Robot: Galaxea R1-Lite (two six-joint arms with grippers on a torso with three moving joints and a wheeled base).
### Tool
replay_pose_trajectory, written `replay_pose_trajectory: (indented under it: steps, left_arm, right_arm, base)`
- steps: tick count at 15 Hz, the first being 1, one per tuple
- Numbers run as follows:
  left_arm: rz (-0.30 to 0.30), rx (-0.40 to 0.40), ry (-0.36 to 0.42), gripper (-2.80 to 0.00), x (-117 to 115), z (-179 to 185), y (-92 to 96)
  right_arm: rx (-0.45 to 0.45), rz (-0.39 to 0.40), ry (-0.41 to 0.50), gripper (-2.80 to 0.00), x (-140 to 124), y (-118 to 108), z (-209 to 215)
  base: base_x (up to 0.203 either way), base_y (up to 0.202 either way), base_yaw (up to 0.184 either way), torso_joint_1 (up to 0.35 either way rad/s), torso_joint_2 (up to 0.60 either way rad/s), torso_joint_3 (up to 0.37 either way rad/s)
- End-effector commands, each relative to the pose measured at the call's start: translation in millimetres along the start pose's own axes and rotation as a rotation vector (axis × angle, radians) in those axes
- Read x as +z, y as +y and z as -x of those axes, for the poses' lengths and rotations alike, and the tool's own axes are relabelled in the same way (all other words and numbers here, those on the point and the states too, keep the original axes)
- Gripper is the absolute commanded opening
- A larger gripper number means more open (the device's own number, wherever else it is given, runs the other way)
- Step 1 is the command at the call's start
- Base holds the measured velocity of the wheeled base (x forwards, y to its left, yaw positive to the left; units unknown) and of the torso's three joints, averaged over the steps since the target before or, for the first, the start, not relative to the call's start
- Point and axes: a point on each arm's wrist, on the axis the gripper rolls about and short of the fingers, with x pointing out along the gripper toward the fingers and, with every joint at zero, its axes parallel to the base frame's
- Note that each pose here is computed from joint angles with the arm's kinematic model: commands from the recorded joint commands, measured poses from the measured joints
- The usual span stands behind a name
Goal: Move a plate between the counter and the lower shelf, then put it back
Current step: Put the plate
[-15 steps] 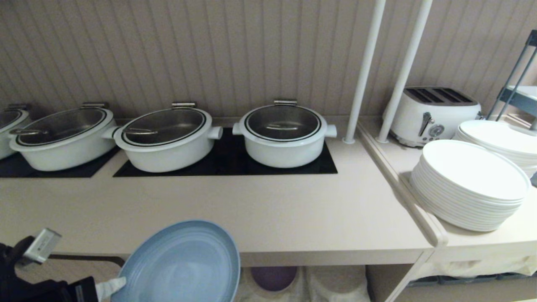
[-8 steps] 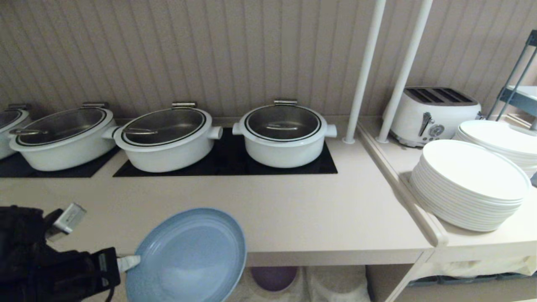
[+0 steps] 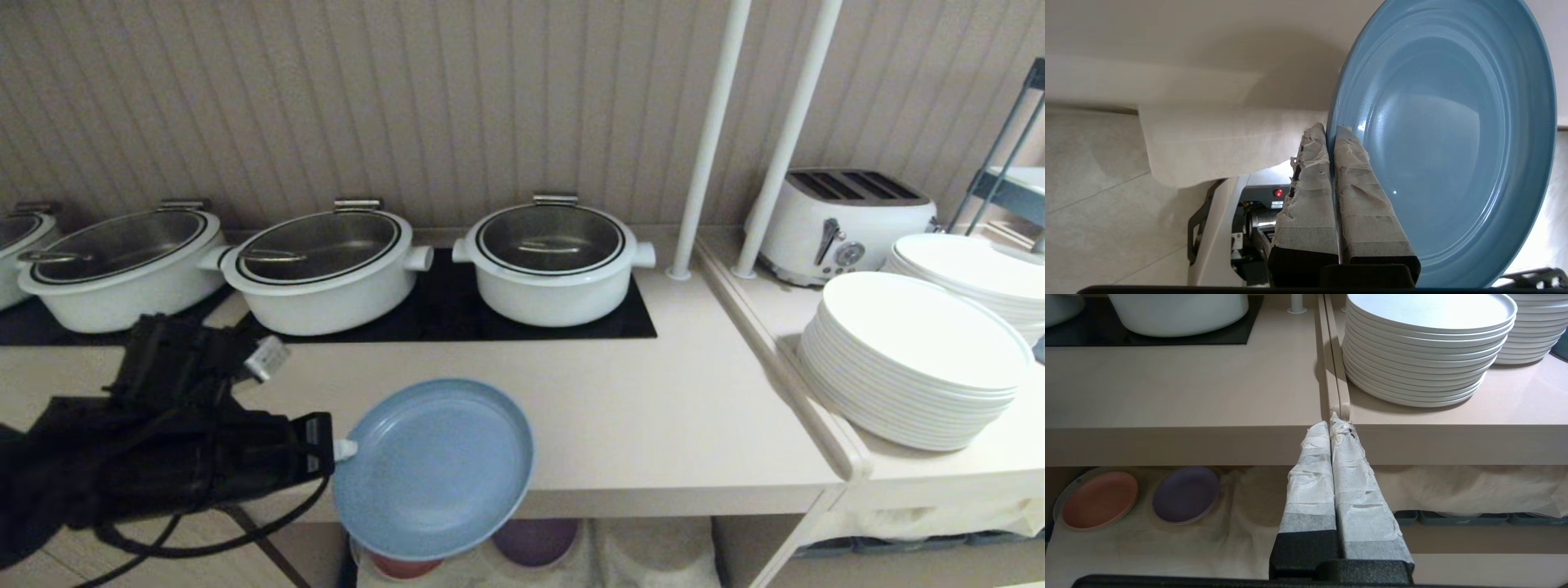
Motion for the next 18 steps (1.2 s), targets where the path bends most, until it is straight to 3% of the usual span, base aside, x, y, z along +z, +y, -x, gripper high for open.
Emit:
replay_pose_trajectory:
  steps: [1,6,11,18]
  left_arm:
    - [0.000,0.020,0.053,-2.80,8.0,-28.7,-3.2]
    - [-0.007,0.026,0.061,-2.80,34.9,-75.1,-13.9]
    - [-0.020,0.021,0.029,-2.80,36.5,-112.3,-14.4]
    - [-0.033,0.013,0.036,-2.80,39.3,-134.0,-22.9]
  right_arm:
    - [0.000,-0.001,0.000,-2.80,0.0,0.0,0.0]
    - [0.000,-0.001,0.000,-2.80,0.0,0.0,0.0]
    - [0.000,-0.001,0.000,-2.80,0.0,0.0,0.0]
    - [0.000,0.001,0.000,-2.80,0.0,0.0,0.0]
  base:
    - [0.000,0.000,0.000,0.000,0.00,0.000]
    - [0.000,0.000,0.000,0.000,0.00,0.000]
    - [0.000,0.000,0.000,0.000,0.00,0.000]
    - [0.000,0.000,0.000,0.000,0.00,0.000]
